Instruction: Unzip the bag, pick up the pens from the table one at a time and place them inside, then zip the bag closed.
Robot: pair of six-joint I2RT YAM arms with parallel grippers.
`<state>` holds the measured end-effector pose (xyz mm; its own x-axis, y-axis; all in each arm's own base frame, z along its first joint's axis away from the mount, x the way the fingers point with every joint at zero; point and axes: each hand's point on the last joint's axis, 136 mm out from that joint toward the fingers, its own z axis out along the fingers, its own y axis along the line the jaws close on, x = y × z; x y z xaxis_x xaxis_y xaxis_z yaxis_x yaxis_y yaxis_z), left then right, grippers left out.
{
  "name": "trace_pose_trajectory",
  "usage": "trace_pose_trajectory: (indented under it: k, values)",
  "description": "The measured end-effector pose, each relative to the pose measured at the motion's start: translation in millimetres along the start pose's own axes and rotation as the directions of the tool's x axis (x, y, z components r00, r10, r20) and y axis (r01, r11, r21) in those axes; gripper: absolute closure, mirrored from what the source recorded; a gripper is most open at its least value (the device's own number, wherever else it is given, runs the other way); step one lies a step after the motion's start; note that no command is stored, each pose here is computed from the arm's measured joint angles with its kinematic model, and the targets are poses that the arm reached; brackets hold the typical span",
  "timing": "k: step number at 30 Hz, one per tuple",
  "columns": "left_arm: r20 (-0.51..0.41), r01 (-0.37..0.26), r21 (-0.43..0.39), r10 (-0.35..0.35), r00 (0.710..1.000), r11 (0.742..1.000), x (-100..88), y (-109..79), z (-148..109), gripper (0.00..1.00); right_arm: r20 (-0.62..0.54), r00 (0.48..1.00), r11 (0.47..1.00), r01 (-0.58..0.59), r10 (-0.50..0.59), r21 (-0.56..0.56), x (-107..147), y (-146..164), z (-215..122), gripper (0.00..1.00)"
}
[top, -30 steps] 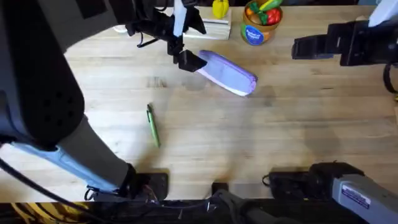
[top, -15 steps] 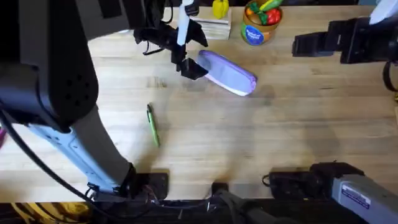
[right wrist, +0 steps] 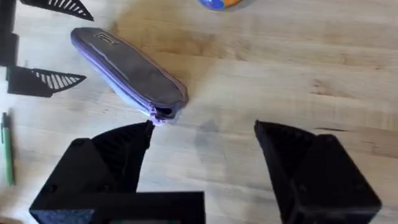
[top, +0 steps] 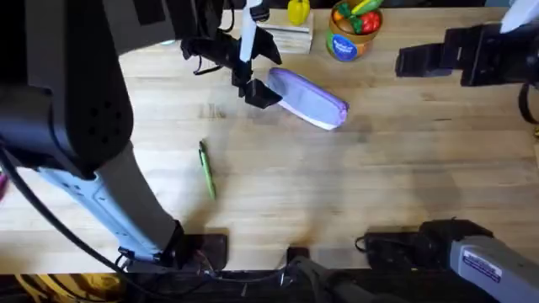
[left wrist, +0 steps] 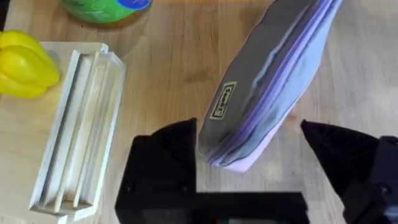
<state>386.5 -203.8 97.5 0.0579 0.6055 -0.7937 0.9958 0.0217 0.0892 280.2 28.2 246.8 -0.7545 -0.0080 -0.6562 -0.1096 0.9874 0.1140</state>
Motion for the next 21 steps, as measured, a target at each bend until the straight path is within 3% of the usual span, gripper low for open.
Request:
trace_pose_trajectory:
  k: [2,5,9,12,13,21]
  values:
    - [-0.002,0.008,0.004,-0.008,1.000,1.000,0.4,-1.2,0.0,0.022,0.000,1.000,1.000,0.000,0.000,0.000,0.0,0.0,0.1,0.005]
    - [-0.003,0.016,0.011,-0.015,1.000,1.000,0.8,-3.0,0.0,0.192,-0.001,1.000,1.000,0.000,0.000,0.000,0.4,0.1,0.0,0.005]
    - [-0.002,0.021,0.013,-0.021,1.000,1.000,0.7,-3.7,-0.1,0.527,-0.003,1.000,1.000,0.000,0.000,0.000,0.7,0.0,0.1,0.005]
    - [-0.009,0.014,0.007,-0.014,1.000,1.000,2.1,-2.0,-0.7,0.882,-0.003,1.000,1.000,-0.001,0.001,0.000,0.7,0.0,0.1,0.004]
    - [-0.010,0.014,0.009,-0.014,1.000,1.000,2.1,-2.7,-0.4,0.933,-0.002,1.000,1.000,0.000,0.000,0.000,0.6,0.0,0.0,0.004]
    - [-0.013,0.014,0.010,-0.013,1.000,1.000,2.2,-3.2,0.2,0.959,-0.005,0.998,0.998,-0.058,0.058,-0.039,0.6,6.7,-0.2,0.005]
